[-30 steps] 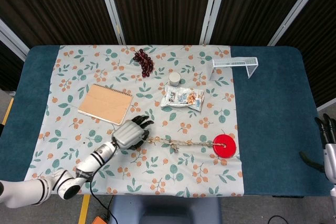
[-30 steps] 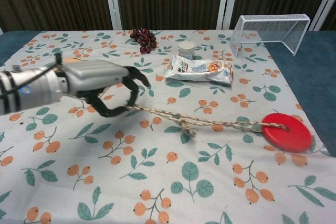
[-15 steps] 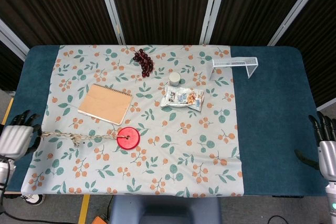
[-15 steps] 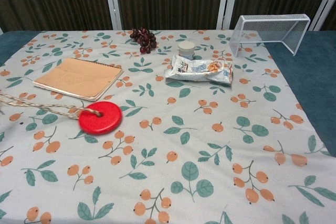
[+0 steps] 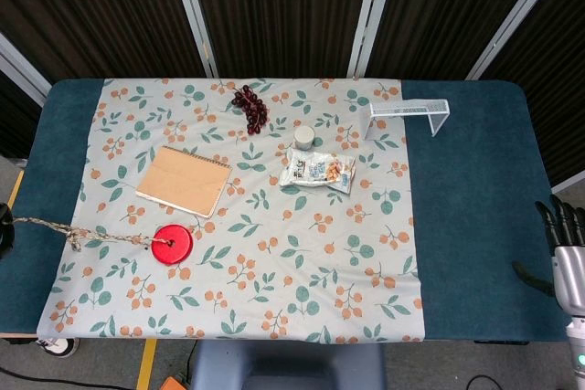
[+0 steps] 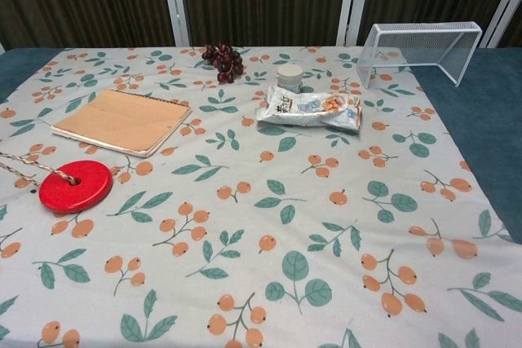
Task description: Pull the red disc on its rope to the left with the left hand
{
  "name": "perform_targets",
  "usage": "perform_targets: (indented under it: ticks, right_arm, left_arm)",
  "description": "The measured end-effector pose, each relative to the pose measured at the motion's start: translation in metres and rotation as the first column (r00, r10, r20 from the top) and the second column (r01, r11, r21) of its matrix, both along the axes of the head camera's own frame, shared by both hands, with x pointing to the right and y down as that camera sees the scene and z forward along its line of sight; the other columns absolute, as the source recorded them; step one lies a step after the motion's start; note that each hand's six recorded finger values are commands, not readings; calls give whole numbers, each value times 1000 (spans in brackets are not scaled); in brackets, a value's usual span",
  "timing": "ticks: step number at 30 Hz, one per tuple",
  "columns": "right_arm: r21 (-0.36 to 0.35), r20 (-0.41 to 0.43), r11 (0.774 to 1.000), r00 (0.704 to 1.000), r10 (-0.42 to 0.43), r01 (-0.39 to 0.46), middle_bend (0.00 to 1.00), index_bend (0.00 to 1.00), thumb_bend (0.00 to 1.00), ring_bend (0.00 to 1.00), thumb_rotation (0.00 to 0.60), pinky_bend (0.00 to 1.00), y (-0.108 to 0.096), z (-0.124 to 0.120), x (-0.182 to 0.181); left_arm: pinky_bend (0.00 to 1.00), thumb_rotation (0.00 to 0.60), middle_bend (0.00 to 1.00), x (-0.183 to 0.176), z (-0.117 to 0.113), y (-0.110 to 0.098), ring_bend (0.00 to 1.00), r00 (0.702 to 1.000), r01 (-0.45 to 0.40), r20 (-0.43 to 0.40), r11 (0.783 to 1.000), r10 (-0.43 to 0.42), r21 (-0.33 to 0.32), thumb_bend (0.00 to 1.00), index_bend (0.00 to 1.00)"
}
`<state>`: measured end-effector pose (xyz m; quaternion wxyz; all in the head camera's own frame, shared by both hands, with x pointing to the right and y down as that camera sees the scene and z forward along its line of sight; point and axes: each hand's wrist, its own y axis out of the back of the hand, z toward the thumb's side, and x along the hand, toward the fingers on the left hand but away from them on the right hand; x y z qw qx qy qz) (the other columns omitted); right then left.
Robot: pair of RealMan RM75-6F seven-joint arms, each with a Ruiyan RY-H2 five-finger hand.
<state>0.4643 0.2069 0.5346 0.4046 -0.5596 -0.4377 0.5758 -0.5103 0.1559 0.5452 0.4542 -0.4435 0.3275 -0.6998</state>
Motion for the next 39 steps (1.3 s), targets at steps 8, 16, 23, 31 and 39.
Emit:
perform_targets:
  ticks: [8,16,23,31,39]
  right_arm:
    - [4,-5,1000,1000,21,-21,0,0,293,0,600,0,3,-2,8]
    - [-11,-10,1000,1000,21,-21,0,0,293,0,600,0,4,3,9]
    - [-22,-8,1000,1000,14,-14,0,0,294,0,600,0,4,6,6]
    - [-30,-1,999,1000,16,-16,0,0,293,0,600,0,5,8,6]
    - [-29,1,999,1000,16,-16,0,0,293,0,600,0,6,7,6]
  left_arm:
    - [169,600,237,14,-1,-33,52,997,3,73,980,-18,198,836,941]
    - [187,600,266,12,-11,-47,113,996,35,70,943,-62,332,838,934]
    - [198,600,266,20,-11,-49,119,998,43,23,918,-56,395,833,933]
    - [173,600,208,36,15,-30,53,992,16,-129,978,12,207,758,881]
    - [13,600,0,35,39,-11,0,982,21,-187,999,-29,-44,353,0]
